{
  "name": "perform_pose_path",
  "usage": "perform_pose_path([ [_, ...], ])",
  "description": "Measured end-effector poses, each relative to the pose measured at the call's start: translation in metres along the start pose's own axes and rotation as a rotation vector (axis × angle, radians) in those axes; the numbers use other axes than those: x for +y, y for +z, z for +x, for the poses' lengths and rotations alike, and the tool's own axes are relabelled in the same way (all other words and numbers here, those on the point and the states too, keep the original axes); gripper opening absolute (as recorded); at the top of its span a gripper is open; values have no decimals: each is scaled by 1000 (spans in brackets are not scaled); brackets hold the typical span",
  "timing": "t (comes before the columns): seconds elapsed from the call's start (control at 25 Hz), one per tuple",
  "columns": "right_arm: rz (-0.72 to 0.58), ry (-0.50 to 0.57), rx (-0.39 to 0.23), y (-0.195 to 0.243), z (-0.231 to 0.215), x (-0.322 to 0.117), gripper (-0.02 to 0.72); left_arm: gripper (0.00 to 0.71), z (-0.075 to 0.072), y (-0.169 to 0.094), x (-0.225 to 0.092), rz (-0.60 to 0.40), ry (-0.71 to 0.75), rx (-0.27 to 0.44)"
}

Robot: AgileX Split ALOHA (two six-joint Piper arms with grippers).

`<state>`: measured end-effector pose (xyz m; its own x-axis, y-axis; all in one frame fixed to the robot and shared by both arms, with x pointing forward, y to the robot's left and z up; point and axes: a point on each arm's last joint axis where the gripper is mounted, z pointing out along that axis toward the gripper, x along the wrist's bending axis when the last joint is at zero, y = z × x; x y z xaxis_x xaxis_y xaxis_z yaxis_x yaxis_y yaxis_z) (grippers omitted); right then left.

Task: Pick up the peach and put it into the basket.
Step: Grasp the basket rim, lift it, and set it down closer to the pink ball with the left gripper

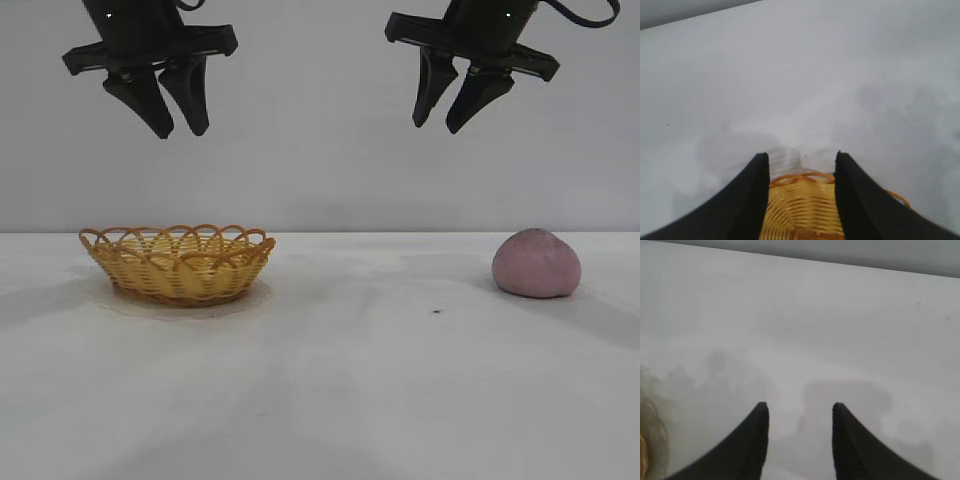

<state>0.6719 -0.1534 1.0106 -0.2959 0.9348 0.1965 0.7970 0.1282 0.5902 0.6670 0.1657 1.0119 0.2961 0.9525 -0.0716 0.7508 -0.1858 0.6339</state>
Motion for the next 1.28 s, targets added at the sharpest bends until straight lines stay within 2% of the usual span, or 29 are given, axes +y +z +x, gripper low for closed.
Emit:
perform_pose_path([
  [0.28,2,0,0,0,0,0,242,312,0,0,0,0,2,1],
  [0.4,9,0,1,0,0,-1,242,312,2,0,-2,27,15,26],
  [0.48,17,0,2,0,0,-2,242,312,10,1,-7,71,8,65],
  [0.6,19,0,2,0,0,-2,242,312,29,9,-16,152,-17,111],
  [0.72,20,0,3,0,0,-2,242,312,43,16,-24,204,-29,134],
  [1.12,21,0,3,0,0,-2,242,312,48,52,-47,314,-16,129],
  [1.24,22,0,3,0,0,-2,242,312,46,65,-57,349,-27,92],
  [1.28,22,0,3,0,0,-2,242,255,45,69,-60,361,-37,74],
])
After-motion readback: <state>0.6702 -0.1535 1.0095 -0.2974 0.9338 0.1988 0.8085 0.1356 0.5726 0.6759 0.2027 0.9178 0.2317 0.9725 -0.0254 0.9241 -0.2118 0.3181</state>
